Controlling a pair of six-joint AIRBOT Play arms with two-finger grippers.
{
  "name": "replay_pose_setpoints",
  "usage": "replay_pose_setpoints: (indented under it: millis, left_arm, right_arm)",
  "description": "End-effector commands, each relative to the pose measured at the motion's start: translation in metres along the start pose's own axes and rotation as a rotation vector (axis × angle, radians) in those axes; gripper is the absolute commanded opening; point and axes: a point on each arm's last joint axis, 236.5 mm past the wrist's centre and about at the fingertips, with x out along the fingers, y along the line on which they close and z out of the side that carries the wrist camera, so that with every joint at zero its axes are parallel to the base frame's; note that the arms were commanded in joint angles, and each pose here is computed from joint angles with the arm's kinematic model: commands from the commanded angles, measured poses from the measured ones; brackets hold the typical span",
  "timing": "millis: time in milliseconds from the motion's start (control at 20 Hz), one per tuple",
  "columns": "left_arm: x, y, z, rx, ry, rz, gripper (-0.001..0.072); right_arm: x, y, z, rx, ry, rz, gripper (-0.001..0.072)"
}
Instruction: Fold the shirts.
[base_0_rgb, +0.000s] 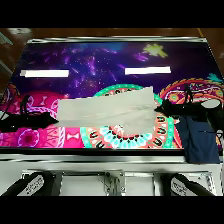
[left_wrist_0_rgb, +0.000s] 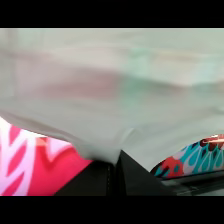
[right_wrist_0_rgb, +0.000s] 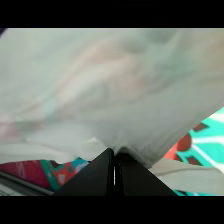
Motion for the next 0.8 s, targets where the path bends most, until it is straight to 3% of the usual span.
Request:
replay_pose_setpoints:
  millis: [0,250,600,650,700,750]
  left_arm:
    - [-0.021,-0.010,0.052,0.062,-0.163,0.024,0.0034]
    - [-0.031,-0.011,0.113,0.046,-0.338,0.032,0.0035]
    - [0.040,0.021,0.113,-0.041,-0.170,0.035,0.0038]
    - [0.049,0.024,0.109,-0.053,-0.145,0.034,0.0095]
    - [0.056,0.027,0.107,-0.061,-0.130,0.036,0.0283]
    - [0.058,0.030,0.106,-0.065,-0.124,0.037,0.0445]
  right_arm:
    - [-0.009,0.046,0.059,-0.075,-0.189,0.039,0.0066]
    - [0.028,0.061,0.119,-0.075,-0.275,0.033,0.0067]
    - [0.100,0.033,0.153,-0.040,-0.247,-0.001,0.0076]
    - [0.108,0.026,0.148,-0.039,-0.223,-0.013,0.0115]
    - [0.113,0.020,0.144,-0.038,-0.207,-0.022,0.0333]
    - [0.116,0.017,0.141,-0.051,-0.195,-0.034,0.0606]
